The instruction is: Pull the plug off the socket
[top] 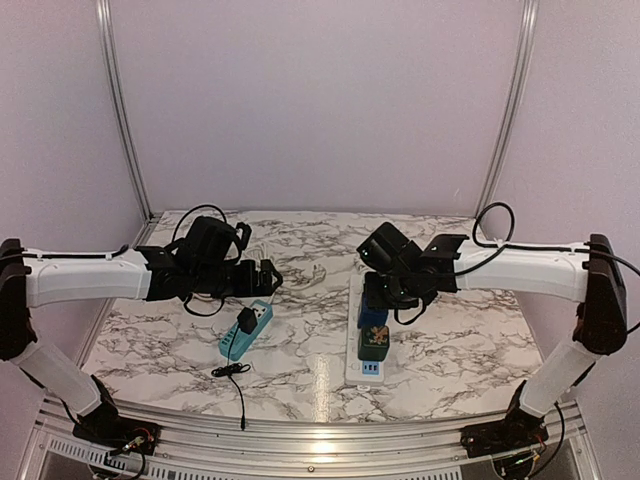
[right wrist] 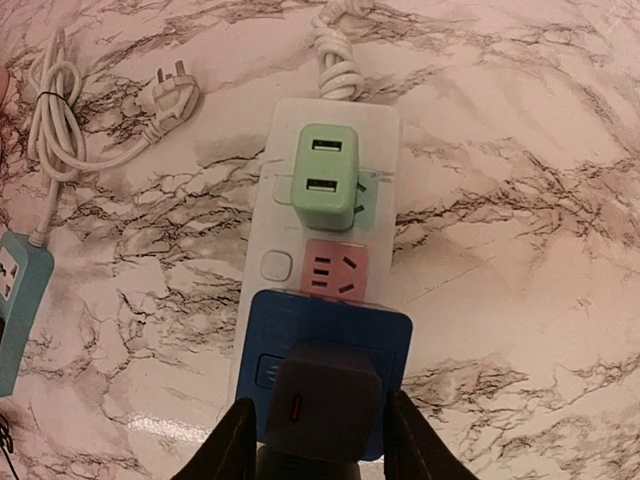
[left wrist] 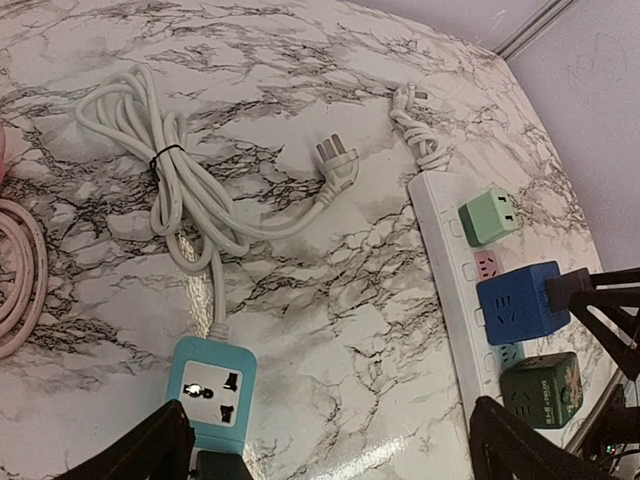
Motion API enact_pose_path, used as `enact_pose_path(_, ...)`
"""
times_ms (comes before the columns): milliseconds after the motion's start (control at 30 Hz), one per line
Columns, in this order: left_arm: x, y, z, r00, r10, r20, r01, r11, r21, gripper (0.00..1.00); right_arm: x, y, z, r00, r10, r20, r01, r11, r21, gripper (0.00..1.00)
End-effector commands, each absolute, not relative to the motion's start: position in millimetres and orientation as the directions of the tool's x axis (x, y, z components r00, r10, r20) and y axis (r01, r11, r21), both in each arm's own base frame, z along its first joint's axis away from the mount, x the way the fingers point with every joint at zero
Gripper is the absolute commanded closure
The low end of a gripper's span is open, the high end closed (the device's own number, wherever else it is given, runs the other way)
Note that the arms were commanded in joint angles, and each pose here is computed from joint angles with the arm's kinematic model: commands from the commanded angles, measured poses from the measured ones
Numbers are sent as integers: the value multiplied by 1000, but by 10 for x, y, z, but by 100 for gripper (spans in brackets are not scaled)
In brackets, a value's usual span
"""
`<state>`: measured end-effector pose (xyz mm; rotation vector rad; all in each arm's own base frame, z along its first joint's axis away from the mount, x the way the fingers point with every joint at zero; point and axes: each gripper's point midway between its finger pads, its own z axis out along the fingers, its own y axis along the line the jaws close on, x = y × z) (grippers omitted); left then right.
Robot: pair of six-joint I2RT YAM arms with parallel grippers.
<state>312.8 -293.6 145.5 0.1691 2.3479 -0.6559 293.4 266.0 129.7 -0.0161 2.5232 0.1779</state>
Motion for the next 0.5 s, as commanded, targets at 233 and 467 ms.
enact_pose_path(233, 3145, -3184, 1528, -754, -43, -656, 358, 810, -465, 1, 3000, 2733, 1261, -822, 50, -568, -2, 996, 90, 65)
enact_pose_path(467, 3105, -3162, 1473, -762, -42, -646, 353, 810, -468, 1, 2987, 2859, 1266, -817, -1, -576, -52, 996, 72, 79)
